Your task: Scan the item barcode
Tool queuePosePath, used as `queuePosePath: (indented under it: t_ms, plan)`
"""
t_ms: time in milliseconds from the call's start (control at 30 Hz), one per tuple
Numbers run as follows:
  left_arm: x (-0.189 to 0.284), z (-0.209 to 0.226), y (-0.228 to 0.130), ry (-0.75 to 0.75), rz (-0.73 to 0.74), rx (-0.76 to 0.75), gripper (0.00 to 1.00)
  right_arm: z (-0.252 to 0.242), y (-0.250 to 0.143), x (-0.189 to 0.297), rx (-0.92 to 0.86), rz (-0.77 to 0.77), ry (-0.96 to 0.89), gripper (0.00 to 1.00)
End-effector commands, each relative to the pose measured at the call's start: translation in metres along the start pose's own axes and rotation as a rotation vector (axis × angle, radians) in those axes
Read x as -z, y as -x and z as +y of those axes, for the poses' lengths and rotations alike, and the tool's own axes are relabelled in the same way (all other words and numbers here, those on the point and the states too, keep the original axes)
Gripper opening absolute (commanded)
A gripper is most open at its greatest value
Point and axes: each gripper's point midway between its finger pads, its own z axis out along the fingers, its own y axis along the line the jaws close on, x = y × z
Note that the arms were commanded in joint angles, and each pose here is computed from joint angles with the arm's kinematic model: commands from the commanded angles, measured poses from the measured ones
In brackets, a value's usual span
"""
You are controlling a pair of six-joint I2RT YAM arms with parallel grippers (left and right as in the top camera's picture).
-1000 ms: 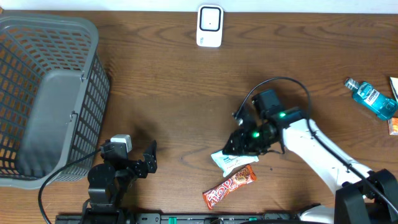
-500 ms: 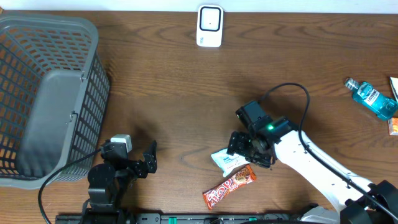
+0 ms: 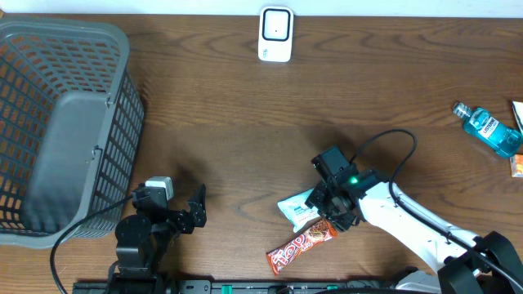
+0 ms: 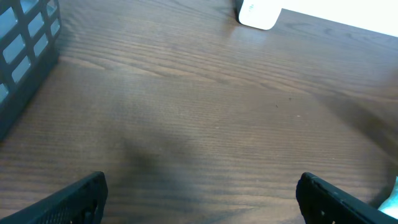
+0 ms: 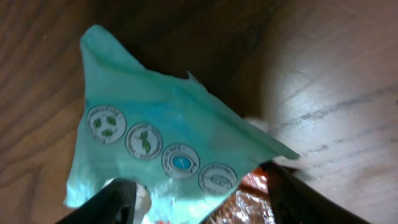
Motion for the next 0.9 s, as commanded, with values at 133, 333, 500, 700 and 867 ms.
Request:
queuePosePath:
  t_ms: [133, 333, 500, 700, 867]
  plan:
    - [-0.001, 0.000, -0.005, -0.004, 0.016, 0.003, 0.96, -0.025, -0.001, -0.025, -0.106, -0.026, -0.021, 0.30]
    - [-0.001, 0.000, -0.005, -0.004, 0.016, 0.003, 0.96, -0.010, 0.015, -0.027, -0.023, -0.105, 0.053, 0.01]
    - [-0.001, 0.000, -0.005, -0.004, 0.016, 0.003, 0.96, 0.040, 0.033, -0.012, 0.415, -0.187, 0.236, 0.03]
    - [-0.001, 0.000, -0.005, -0.004, 0.016, 0.003, 0.96, 0.082, 0.006, 0.009, 1.006, -0.165, 0.448, 0.25]
    - [-0.001, 0.000, -0.005, -0.004, 0.016, 0.003, 0.96, 0.088, 0.007, 0.021, 1.077, -0.170, 0.431, 0.64]
